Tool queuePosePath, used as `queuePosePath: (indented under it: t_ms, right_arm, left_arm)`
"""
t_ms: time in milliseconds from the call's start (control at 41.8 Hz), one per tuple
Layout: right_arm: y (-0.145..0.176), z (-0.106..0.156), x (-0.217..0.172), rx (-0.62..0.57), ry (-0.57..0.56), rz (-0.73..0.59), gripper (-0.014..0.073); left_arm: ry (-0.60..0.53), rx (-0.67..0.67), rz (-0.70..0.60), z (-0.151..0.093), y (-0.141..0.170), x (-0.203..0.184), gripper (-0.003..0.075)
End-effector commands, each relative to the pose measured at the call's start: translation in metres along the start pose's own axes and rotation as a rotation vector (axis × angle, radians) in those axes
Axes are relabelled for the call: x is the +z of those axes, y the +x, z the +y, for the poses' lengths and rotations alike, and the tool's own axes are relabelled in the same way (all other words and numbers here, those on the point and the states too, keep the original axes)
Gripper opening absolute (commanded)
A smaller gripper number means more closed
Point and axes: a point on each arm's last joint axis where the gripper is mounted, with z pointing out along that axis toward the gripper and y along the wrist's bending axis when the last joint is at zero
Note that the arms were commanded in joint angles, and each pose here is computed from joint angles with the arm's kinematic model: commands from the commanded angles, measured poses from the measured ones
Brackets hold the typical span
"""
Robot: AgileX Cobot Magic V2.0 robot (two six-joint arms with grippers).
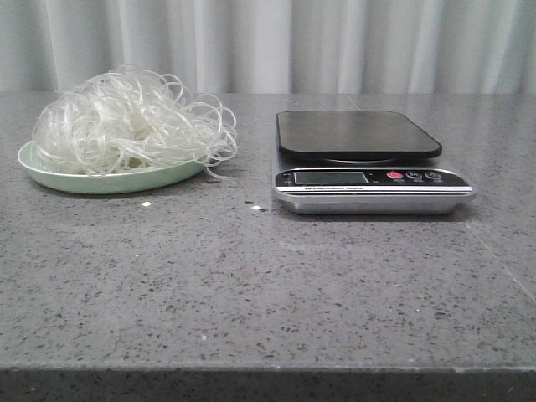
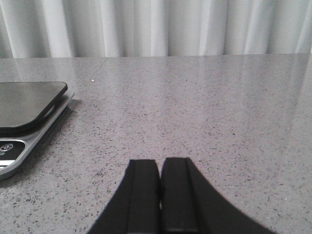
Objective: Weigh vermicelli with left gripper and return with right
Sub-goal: 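Move the left gripper toward the vermicelli on the pale green plate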
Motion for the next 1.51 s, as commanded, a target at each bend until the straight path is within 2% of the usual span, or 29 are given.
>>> queuePosePath:
  t_ms: [0, 431, 550, 646, 694, 789, 909, 1028, 1100, 1196, 1339, 1483]
  right_arm:
    - [-0.011, 0.000, -0.002, -0.012, -0.001, -0.102, 0.0151]
    - [-0.011, 0.000, -0.002, -0.012, -0.001, -0.102, 0.0151]
    - [-0.011, 0.000, -0.002, -0.012, -0.001, -0.102, 0.0151]
    - [-0.011, 0.000, -0.002, -0.012, -0.001, -0.102, 0.0151]
    - [-0.011, 0.000, -0.002, -0.012, -0.001, -0.102, 0.0151]
    - [-0.011, 0.000, -0.002, -0.012, -0.001, -0.102, 0.0151]
    - [-0.011, 0.000, -0.002, -0.012, -0.001, -0.102, 0.0151]
    - [-0.010, 0.000, -0.002, -0.012, -0.001, -0.101, 0.0151]
    - [-0.010, 0.000, -0.002, -0.012, -0.001, -0.101, 0.0151]
    - [-0.010, 0.000, -0.002, -0.012, -0.001, -0.101, 0.0151]
    - [-0.010, 0.000, -0.002, -0.012, -0.001, -0.100, 0.0151]
    - [-0.010, 0.000, -0.002, -0.012, 0.000, -0.093, 0.0151]
  left_arm:
    - [-0.001, -0.013, -0.085, 0.000, -0.005, -0.002, 0.0137]
    - [-0.003, -0.015, -0.116, 0.000, -0.008, -0.002, 0.0137]
    - [-0.010, -0.045, -0.236, 0.001, -0.019, -0.004, 0.0137]
    - [-0.028, -0.091, -0.425, 0.004, -0.036, -0.009, 0.0137]
    - [-0.040, -0.107, -0.538, 0.006, -0.049, -0.015, 0.0137]
    - [-0.032, -0.074, -0.598, 0.006, -0.082, -0.023, 0.0137]
    - [-0.026, 0.040, -0.568, 0.005, -0.151, -0.029, 0.0137]
    - [-0.028, 0.045, -0.524, 0.008, -0.210, -0.022, 0.0137]
    - [-0.023, 0.044, -0.431, 0.008, -0.230, -0.001, 0.0138]
    - [0.000, 0.037, -0.297, 0.007, -0.241, 0.029, 0.0139]
    - [0.108, 0.037, -0.107, -0.006, -0.247, 0.072, 0.0151]
    - [0.263, 0.060, 0.072, -0.038, -0.241, 0.116, 0.0319]
